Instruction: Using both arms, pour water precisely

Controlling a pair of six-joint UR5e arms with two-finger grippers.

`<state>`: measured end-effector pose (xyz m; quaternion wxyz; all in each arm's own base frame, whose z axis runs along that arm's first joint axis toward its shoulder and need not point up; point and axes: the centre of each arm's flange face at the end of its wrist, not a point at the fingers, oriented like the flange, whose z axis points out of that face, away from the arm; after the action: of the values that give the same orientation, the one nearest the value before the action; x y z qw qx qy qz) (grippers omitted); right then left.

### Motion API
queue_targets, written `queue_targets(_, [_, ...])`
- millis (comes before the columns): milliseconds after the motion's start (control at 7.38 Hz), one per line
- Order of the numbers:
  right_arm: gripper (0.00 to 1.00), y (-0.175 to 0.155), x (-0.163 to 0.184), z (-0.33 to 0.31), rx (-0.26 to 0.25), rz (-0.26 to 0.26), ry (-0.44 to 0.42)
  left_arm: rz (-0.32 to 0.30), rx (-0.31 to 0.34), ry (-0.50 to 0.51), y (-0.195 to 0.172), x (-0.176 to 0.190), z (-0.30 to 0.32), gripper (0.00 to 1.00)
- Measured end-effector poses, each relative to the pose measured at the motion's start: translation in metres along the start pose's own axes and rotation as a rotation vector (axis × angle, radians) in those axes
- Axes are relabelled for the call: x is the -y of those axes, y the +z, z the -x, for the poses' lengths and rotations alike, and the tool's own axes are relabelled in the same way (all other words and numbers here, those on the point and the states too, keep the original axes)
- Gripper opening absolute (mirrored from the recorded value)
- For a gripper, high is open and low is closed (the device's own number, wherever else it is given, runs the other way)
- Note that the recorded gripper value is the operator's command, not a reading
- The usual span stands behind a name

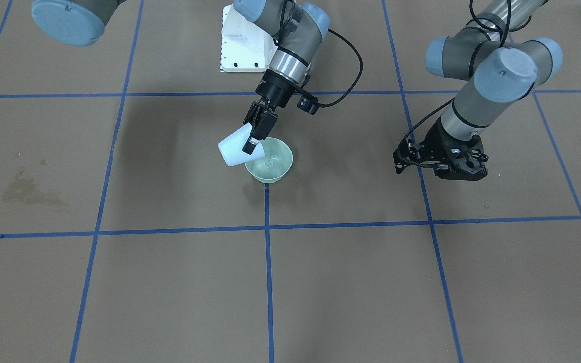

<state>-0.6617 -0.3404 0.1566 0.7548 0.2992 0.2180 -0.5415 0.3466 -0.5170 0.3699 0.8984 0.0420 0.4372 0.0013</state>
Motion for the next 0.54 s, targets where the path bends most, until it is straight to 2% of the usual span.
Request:
queue_targets(271, [0.42, -0.016, 0.003, -0.016, 0.006, -0.030, 0.102, 0.000, -0.001, 0.000, 0.000, 0.000, 0.000, 1.00])
queue_targets(542, [0.41, -0.019, -0.008, -0.033, 0.053, -0.073, 0.248, -0.002, -0.005, 0.001, -0.002, -0.001, -0.002, 1.00])
